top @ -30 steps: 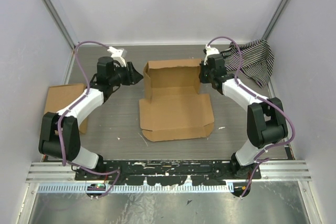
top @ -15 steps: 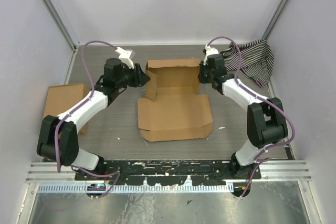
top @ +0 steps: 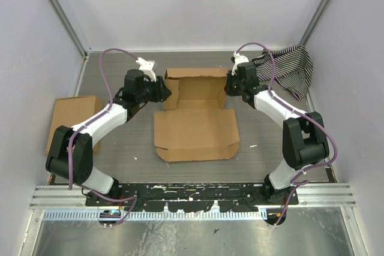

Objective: Fold the paper box

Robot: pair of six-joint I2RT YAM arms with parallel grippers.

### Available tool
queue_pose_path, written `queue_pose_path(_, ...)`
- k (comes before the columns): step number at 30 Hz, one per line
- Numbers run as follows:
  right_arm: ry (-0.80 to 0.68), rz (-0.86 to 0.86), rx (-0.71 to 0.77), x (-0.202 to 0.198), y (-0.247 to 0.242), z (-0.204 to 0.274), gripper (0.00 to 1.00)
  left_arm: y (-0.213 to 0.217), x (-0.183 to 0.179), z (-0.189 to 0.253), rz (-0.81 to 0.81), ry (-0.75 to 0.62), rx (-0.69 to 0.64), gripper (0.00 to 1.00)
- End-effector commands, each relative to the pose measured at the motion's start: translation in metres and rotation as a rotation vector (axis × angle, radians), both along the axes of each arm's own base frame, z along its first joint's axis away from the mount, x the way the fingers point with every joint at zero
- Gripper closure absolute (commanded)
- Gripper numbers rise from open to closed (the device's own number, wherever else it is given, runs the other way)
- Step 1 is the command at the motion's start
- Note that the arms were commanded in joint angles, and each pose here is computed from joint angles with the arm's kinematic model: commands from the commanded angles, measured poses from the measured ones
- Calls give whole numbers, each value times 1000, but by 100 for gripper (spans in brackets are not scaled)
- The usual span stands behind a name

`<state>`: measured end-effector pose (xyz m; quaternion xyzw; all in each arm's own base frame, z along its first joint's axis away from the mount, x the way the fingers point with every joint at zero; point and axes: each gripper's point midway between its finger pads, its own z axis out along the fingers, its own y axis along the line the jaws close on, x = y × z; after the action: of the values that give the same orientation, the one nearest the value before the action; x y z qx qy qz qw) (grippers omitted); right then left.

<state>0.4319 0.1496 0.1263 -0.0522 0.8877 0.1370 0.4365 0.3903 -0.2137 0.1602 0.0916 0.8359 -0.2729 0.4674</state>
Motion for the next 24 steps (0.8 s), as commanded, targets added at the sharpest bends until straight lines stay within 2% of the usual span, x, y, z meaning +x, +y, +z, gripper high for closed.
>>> queue_pose_path(1, -35, 45, 45, -9, 10, 18, 96, 0, 24, 15, 50, -92, 32, 51)
queue_pose_path(8, -40, 36, 25, -12, 15, 26, 96, 14, 40, 8, 212, -72, 111, 54)
queue_pose_path(11, -32, 27, 21, -14, 18, 27, 96, 18, 42, 7, 270, -67, 119, 63)
queue_pose_path(14, -14, 3, 19, -15, 19, 29, 96, 29, 41, -2, 357, -18, 198, 81)
queue_pose_path(17, 20, -46, 23, -15, 17, 31, 97, 45, 38, -11, 448, 64, 303, 91)
queue_pose_path(19, 57, -96, 24, -16, 14, 32, 97, 66, 29, -19, 544, 143, 428, 96)
queue_pose_path(24, 147, -262, -3, -17, -1, 32, 97, 92, 10, -28, 653, 255, 699, 94)
